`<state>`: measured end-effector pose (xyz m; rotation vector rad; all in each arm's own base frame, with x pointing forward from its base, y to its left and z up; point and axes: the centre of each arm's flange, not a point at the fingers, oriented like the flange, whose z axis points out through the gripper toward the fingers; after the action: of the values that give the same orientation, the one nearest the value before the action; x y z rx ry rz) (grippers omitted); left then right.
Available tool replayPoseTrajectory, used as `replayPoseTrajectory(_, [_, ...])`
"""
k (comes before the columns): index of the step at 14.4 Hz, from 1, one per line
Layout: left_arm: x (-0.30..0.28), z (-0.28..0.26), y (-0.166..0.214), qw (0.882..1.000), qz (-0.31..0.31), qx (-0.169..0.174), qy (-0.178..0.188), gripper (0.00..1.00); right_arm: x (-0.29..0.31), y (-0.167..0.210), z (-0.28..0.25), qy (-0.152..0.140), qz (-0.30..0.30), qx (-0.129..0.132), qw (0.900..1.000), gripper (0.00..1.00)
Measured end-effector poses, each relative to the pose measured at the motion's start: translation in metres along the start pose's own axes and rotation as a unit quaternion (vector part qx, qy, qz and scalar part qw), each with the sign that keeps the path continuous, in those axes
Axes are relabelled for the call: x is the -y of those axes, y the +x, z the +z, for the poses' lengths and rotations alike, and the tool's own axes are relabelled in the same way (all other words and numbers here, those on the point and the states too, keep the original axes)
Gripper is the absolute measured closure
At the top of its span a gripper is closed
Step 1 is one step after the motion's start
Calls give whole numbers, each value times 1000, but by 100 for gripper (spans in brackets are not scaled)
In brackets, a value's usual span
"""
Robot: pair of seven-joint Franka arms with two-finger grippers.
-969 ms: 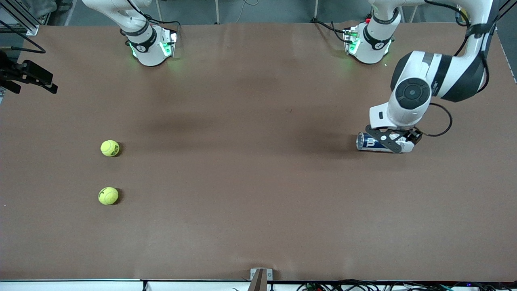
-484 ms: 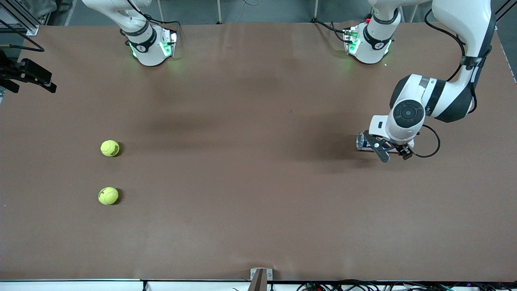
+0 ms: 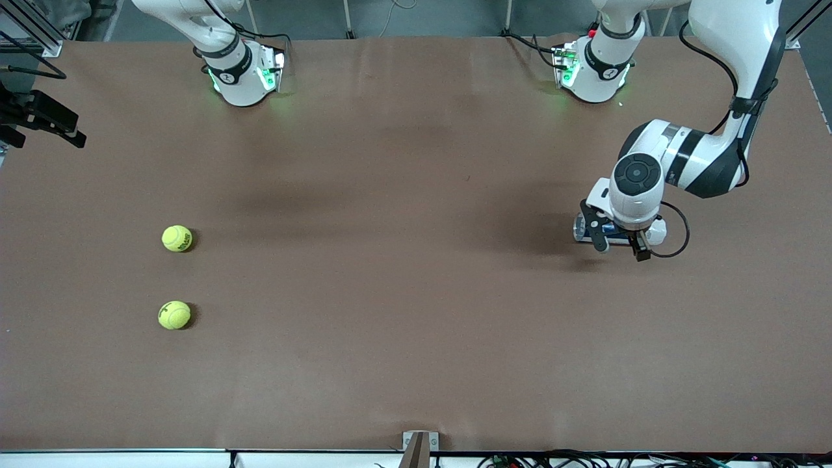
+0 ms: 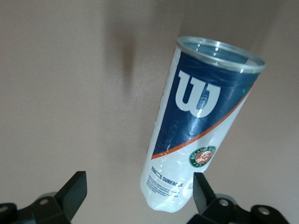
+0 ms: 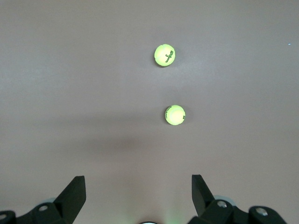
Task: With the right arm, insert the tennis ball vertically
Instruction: 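Reach the left gripper down and grasp the Wilson can, then lift the can upright with the left gripper while the right gripper reaches a ball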
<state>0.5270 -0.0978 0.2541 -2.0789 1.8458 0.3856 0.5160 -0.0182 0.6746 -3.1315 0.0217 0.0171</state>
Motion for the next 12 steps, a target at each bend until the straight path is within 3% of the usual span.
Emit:
replayPoseTrajectory(3, [-3,13,4,999,28,18,8,0,1,0,0,0,-1,-1,1000,0])
replayPoseTrajectory(12, [-16,33,3,999,44,27,-13,0,0,2,2,0,0,1,1000,0])
